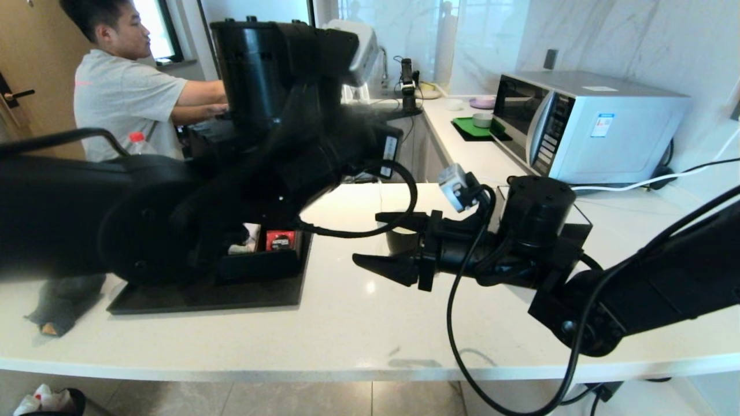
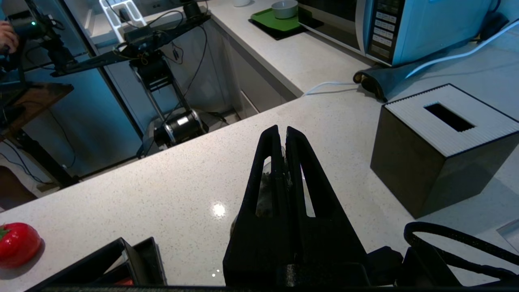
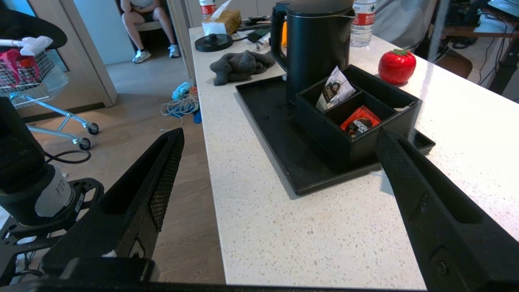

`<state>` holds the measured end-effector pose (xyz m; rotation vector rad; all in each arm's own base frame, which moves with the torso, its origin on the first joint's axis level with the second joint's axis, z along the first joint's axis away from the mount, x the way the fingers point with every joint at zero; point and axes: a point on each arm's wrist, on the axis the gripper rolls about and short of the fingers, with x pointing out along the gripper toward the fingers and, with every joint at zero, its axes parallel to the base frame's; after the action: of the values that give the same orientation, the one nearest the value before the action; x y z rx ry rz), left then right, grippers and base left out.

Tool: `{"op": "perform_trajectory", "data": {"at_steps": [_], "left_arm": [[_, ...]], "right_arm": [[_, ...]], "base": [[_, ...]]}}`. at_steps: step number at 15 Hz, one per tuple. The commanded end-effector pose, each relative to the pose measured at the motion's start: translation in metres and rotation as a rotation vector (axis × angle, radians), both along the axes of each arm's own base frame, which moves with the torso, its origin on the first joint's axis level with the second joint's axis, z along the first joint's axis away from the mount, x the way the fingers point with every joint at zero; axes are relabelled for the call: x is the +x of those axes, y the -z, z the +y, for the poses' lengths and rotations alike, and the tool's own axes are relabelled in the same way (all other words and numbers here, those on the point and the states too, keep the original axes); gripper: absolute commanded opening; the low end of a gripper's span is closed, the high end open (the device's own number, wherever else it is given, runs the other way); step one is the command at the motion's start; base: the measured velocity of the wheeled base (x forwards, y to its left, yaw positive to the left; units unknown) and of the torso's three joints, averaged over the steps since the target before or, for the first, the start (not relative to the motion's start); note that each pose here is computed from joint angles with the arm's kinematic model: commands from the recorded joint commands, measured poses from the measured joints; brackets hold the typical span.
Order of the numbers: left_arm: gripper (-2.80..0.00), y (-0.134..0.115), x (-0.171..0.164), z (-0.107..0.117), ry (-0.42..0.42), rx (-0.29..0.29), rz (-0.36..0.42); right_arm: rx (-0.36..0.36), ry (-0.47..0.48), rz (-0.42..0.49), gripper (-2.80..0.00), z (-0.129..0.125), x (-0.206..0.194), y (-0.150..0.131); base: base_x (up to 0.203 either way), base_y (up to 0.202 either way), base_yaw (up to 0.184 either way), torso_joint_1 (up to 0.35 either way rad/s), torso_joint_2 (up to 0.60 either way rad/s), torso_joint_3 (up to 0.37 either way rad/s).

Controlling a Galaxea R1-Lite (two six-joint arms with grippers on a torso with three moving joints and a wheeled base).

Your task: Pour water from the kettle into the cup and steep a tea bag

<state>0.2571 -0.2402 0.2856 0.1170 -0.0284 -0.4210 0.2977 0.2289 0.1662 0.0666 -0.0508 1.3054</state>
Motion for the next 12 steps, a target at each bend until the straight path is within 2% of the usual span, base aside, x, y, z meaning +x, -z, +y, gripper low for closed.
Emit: {"op": "perform_trajectory", "data": {"at_steps": [1,5,12], "left_arm": [[-2.80,0.003,0.002,-0.002,-0.001,0.009,0.001],[-2.80,0.004,0.003,-0.002,-0.003,0.033,-0.006],[-2.80,0.005,0.005,-0.001,-0.009,0.018,-0.028]], "right_arm": [[0.008,-0.003,-0.011,0.00,0.002,0.002,-0.001],[0.007,-0.002,-0.010,0.00,0.002,0.003,0.000],[0.018,0.002,-0.025,0.00,0.009,0.016,0.002]], "base": [[0.000,0.000,0.000,0.000,0.00,0.000],[0.000,0.000,0.000,0.000,0.00,0.000],[0.000,0.000,0.000,0.000,0.00,0.000]]}}
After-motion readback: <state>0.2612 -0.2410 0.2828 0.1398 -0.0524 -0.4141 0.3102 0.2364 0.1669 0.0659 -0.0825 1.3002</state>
